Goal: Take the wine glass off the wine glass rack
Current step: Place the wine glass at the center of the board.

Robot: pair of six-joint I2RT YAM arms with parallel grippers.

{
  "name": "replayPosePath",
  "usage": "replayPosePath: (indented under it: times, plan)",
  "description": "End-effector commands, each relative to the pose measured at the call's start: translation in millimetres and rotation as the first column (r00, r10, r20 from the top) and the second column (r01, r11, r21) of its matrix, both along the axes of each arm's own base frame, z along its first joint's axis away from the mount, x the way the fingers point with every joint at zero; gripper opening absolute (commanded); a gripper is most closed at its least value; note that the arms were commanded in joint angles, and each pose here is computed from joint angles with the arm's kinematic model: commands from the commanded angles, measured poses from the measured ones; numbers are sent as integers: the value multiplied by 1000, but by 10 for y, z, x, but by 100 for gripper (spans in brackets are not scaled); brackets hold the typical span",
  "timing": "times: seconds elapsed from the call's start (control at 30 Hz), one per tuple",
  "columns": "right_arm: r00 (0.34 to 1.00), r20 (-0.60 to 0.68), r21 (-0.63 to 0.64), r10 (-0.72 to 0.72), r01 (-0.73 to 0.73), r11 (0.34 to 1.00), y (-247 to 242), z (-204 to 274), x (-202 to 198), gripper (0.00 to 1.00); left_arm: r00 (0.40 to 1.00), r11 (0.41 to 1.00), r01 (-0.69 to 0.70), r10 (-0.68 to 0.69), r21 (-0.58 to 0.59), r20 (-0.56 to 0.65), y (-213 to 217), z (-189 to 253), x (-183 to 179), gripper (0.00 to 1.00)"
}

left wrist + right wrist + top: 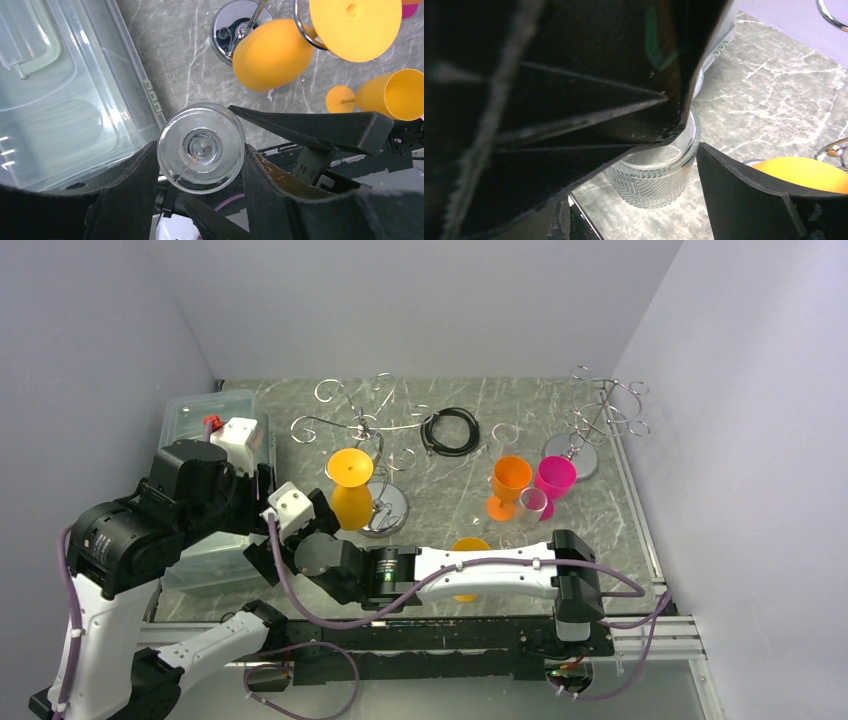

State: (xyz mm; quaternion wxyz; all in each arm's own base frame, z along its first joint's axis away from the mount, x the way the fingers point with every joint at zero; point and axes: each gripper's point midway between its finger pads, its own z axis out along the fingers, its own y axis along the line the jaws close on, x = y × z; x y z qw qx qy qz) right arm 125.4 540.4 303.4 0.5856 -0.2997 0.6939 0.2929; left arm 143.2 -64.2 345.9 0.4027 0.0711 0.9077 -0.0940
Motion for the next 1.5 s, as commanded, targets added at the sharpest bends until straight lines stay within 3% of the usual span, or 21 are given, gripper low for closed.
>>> replayPosePath:
  times: [0.0, 0.6, 1.23, 1.47]
  plan:
    - [1000, 26, 78, 3, -5, 997, 119, 278, 32, 99, 997, 997, 13, -7, -77, 76, -77, 219, 27, 19]
    - [996, 33, 52, -79, 77, 996, 65, 52, 328, 87, 996, 995, 16, -7, -97, 91, -91, 288, 20, 18]
    - [992, 53, 78, -111, 107, 991, -122, -30, 524, 87, 996, 994, -5, 14, -105, 88, -79, 319, 28, 16]
    - [993, 60, 97, -102, 96, 991, -132, 71, 508, 66, 997, 995, -7, 15, -103, 80, -85, 301, 36, 16]
